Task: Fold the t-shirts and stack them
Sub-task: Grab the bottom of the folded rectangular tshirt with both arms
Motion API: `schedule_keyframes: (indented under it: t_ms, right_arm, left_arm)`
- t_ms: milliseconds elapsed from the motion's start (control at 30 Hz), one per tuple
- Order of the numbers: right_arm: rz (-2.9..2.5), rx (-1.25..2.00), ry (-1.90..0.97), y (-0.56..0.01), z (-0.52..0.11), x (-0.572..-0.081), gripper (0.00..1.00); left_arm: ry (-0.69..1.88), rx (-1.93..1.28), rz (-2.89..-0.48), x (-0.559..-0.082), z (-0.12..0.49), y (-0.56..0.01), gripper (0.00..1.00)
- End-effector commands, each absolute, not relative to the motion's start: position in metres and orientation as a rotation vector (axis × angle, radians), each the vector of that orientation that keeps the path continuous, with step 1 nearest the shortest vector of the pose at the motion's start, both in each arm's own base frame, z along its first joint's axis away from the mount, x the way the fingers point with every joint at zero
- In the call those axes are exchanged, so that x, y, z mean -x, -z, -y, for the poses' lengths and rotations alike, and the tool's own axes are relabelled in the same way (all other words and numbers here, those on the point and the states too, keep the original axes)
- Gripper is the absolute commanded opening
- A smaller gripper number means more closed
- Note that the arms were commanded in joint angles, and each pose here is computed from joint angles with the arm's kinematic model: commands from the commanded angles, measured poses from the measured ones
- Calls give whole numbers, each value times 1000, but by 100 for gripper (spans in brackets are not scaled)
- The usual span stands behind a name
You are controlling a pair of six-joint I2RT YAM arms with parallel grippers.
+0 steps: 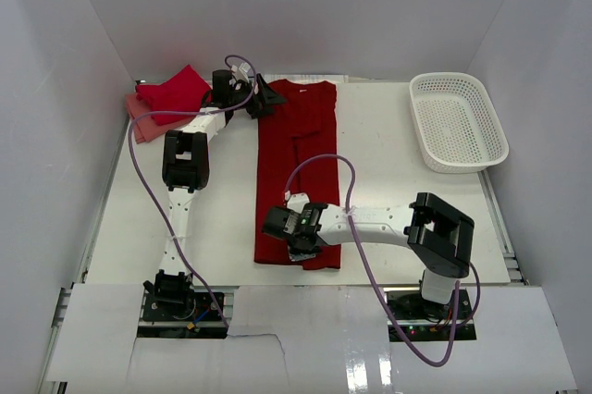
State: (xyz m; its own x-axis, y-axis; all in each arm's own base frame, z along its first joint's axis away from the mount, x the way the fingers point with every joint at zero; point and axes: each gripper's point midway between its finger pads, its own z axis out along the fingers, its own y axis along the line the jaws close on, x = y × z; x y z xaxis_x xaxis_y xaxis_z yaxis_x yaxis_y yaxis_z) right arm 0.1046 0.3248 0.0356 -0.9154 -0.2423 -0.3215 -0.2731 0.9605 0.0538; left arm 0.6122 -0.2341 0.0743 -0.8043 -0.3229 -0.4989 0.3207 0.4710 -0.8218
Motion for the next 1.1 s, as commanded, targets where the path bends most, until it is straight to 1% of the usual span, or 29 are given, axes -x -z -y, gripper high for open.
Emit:
schedule_keyframes:
  t_ms: [0,33,67,100,167,233,333,367,400,433,467,500,533,567,600,633,667,700,733,767,800,833,867,900,933,1000,1033,1067]
  right_arm:
    - [-2801,368,-239,-45,-335,-94,13]
    - [-2806,372,-244,-45,-336,-92,19]
    - [-2805,370,-235,-46,-335,-93,32]
    - [-2802,366,-224,-47,-333,-93,36]
    - [-2781,354,-182,-54,-327,-97,40]
    - [-2751,340,-201,-66,-325,-101,42]
    - [-2695,332,-241,-89,-322,-107,44]
    - [-2683,337,-245,-95,-320,-108,45]
    - [-2656,333,-271,-107,-319,-110,49]
    - [-2639,353,-279,-113,-317,-112,53]
    - [-2625,352,-287,-118,-315,-113,67]
    - [-2593,338,-291,-130,-307,-115,73]
    - [-2578,332,-297,-134,-303,-115,79]
    - [-2579,332,-272,-126,-290,-114,89]
    - [-2533,300,-352,-139,-286,-115,91]
    - [-2522,291,-375,-138,-281,-114,92]
    - [-2508,275,-402,-137,-274,-113,89]
    - [-2497,253,-426,-130,-256,-109,87]
    - [-2481,218,-463,-128,-252,-110,85]
    - [-2455,166,-525,-135,-243,-108,83]
    - [-2472,124,-502,-118,-228,-106,83]
    - [-2473,102,-511,-114,-222,-105,83]
    - [-2456,66,-562,-118,-216,-104,80]
    - [-2477,53,-555,-106,-209,-101,79]
    - [-2481,48,-572,-104,-207,-99,78]
    - [-2495,35,-603,-101,-205,-97,77]
    - [-2502,46,-605,-98,-205,-96,77]
    - [-2513,56,-612,-96,-206,-95,77]
  left_arm:
    - [1335,-27,-2072,-620,229,-86,98]
    - [1334,-29,-2072,-620,230,-87,98]
    - [1334,-28,-2074,-619,230,-87,98]
    - [1333,-29,-2073,-619,229,-87,98]
    - [1332,-28,-2073,-619,229,-89,98]
    - [1335,-27,-2070,-620,230,-94,98]
    - [1335,-39,-2050,-620,230,-118,98]
    - [1312,-38,-2033,-621,228,-136,98]
    - [1295,-37,-2024,-621,226,-148,98]
    - [1258,-13,-2072,-618,222,-149,98]
    - [1184,16,-2067,-625,216,-162,98]
    - [1150,14,-2054,-622,211,-184,98]
    - [1119,20,-2060,-619,207,-193,98]
    - [1086,28,-2080,-613,203,-198,98]
    - [1042,59,-2080,-603,195,-215,98]
    - [1033,72,-2088,-595,191,-223,98]
    - [1032,81,-2101,-583,190,-228,98]
    - [1038,116,-2178,-561,189,-204,98]
    - [1031,89,-2133,-537,188,-241,98]
    - [1022,67,-2132,-519,196,-245,98]
    - [957,89,-2206,-495,193,-211,98]
    - [935,36,-2122,-471,194,-250,98]
    - [929,-4,-2120,-450,204,-252,98]
    - [887,19,-2188,-427,200,-221,98]
    - [890,-17,-2122,-403,200,-248,98]
    - [874,-31,-2133,-372,199,-242,98]
    - [842,3,-2206,-350,192,-213,98]
    - [842,-1,-2159,-331,186,-229,98]
